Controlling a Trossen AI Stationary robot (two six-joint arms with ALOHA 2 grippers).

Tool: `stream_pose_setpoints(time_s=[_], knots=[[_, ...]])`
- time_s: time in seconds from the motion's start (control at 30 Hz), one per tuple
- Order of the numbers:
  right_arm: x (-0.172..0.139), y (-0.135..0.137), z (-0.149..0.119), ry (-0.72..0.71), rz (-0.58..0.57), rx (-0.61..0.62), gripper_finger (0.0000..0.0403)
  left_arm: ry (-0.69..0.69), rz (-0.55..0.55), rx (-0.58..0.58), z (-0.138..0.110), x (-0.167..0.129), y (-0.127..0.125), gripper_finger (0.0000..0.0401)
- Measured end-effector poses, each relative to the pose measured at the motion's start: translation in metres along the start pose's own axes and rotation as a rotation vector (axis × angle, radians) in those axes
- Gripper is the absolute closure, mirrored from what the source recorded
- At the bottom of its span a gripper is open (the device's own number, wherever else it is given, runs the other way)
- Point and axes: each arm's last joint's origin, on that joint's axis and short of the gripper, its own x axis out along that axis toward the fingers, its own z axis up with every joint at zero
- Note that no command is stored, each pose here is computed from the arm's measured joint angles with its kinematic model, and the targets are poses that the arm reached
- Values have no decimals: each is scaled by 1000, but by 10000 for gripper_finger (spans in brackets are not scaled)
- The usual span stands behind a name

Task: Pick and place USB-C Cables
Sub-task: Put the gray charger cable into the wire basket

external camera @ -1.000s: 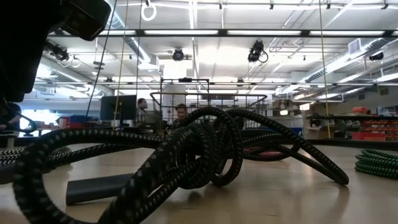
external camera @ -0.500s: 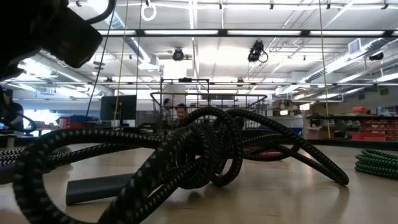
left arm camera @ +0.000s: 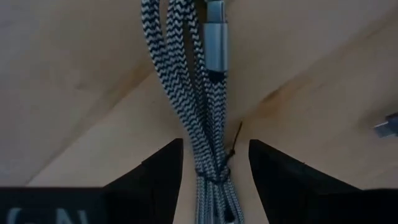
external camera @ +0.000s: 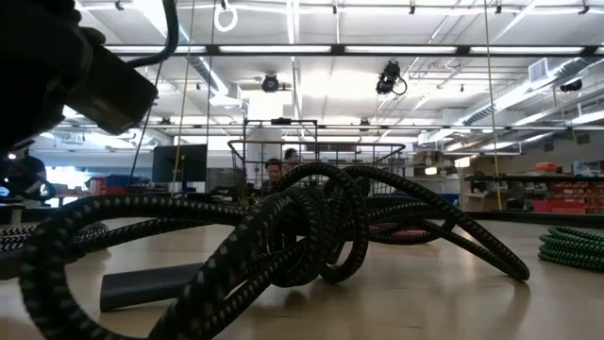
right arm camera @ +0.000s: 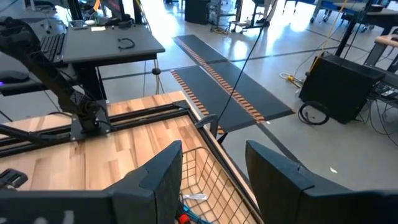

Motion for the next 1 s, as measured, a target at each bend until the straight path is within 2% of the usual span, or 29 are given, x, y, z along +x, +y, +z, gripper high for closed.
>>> stream_pose_setpoints(time_s=[0.17, 0.27, 0.37, 0.5, 0.53, 0.63, 0.8, 1.0], knots=[[0, 0, 0, -2, 0, 0, 221, 0, 1, 3, 1, 6, -2, 213], [0, 0, 0, -2, 0, 0, 221, 3, 9, 1, 1, 7, -2, 232], [0, 0, 0, -5, 0, 0, 221, 13, 12, -4, 3, 7, -1, 274], [0, 0, 1, -9, -1, 1, 221, 22, 3, 8, 8, 5, -1, 365], [0, 0, 1, -9, -1, 1, 221, 28, 0, 22, 10, 5, 0, 378], [0, 0, 1, -9, -1, 1, 221, 16, -22, 51, 20, -3, 2, 382], [0, 0, 1, -9, -3, 1, 221, -86, -83, 97, 46, -40, 10, 382], [0, 0, 1, -9, -3, -7, 221, -361, -85, 136, 77, -127, 28, 382]])
